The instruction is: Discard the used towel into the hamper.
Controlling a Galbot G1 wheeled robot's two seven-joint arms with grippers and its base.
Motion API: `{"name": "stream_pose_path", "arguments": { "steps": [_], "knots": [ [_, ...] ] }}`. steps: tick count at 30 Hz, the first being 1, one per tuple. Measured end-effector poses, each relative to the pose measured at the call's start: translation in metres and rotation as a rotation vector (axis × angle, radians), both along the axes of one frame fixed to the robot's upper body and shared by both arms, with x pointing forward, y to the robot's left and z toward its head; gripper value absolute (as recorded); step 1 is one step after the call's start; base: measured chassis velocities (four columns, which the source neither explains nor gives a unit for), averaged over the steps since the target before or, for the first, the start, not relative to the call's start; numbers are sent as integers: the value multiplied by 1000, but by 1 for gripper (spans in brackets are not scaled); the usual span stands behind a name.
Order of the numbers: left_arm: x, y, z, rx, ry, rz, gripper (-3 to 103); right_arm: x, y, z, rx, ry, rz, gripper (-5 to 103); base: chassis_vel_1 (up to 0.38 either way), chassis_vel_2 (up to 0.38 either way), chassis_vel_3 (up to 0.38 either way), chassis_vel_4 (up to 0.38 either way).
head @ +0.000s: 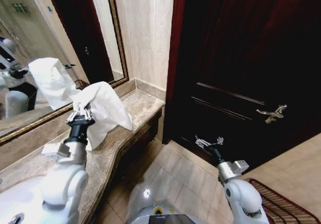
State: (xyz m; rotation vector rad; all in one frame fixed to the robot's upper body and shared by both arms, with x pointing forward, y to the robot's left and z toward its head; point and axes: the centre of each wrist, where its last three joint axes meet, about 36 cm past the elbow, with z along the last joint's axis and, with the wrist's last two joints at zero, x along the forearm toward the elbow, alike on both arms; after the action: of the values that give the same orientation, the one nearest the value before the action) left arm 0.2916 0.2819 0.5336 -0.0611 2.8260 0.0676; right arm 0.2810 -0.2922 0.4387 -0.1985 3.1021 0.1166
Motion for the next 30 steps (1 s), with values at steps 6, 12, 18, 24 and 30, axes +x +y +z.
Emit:
{"name": "stream_pose_path", "arguments": {
  "steps": [6, 12, 18, 24, 30],
  "knots": [
    [-8, 27, -34, 63, -26, -31, 7, 0, -5, 1, -8, -1, -2, 100, 0, 0, 0, 0],
    [-12, 38, -51, 56, -32, -30, 7, -1, -3, 4, -7, -4, 1, 100, 0, 0, 0, 0],
    [-12, 50, -72, 31, -4, 3, 7, -4, -1, 12, -15, -1, 20, 100, 0, 0, 0, 0],
    [-8, 45, -75, 20, 14, -4, 7, -5, 4, 22, -22, -5, 27, 100, 0, 0, 0, 0],
    [-2, 31, -78, 41, 36, -3, 7, -7, 7, 26, -34, -5, 29, 100, 0, 0, 0, 0]
  ]
}}
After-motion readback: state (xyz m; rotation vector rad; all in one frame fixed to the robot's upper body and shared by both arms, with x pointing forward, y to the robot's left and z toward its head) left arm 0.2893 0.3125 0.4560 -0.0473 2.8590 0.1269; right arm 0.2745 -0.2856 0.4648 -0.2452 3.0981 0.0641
